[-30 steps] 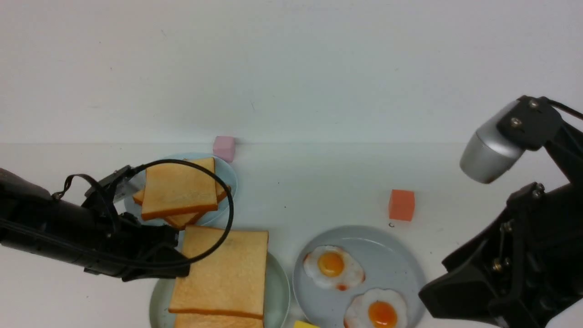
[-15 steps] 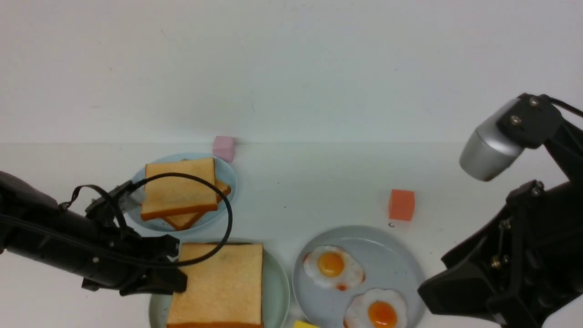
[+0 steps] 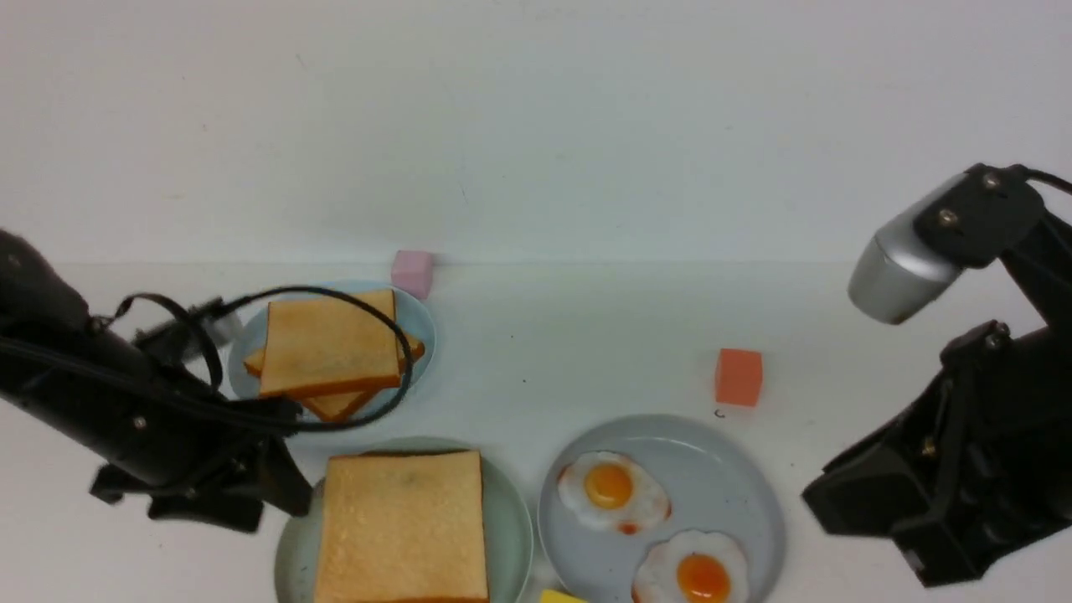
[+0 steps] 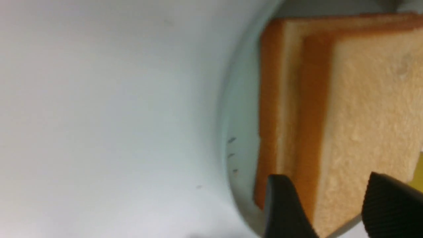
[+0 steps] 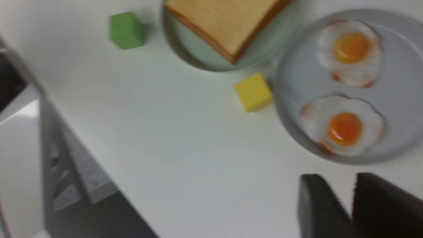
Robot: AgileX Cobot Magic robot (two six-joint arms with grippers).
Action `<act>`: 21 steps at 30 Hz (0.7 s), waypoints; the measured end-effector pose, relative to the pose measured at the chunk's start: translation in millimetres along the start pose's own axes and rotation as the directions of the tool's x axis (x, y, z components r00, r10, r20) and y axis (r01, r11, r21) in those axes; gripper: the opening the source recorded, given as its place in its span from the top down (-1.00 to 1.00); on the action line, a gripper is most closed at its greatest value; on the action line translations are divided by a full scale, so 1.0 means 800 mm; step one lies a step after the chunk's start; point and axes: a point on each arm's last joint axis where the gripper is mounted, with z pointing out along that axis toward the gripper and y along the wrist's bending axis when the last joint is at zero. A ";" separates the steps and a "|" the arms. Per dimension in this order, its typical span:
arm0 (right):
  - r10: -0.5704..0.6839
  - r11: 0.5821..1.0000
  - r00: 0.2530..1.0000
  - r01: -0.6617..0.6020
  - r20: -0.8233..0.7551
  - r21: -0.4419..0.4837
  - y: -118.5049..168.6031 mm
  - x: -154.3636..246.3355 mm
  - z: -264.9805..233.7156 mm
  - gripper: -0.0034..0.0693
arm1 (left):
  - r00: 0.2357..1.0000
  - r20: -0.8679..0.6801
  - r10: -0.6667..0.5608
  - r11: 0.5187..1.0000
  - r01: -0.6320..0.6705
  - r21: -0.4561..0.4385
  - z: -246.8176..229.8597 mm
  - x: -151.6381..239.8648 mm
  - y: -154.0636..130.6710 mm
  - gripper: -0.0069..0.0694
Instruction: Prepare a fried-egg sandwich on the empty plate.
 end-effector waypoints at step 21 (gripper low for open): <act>-0.027 0.967 0.829 -0.120 0.559 0.224 -0.016 0.170 -0.007 0.93 | 0.848 0.389 0.360 0.907 -0.415 0.064 -0.165 0.193 -0.096 0.85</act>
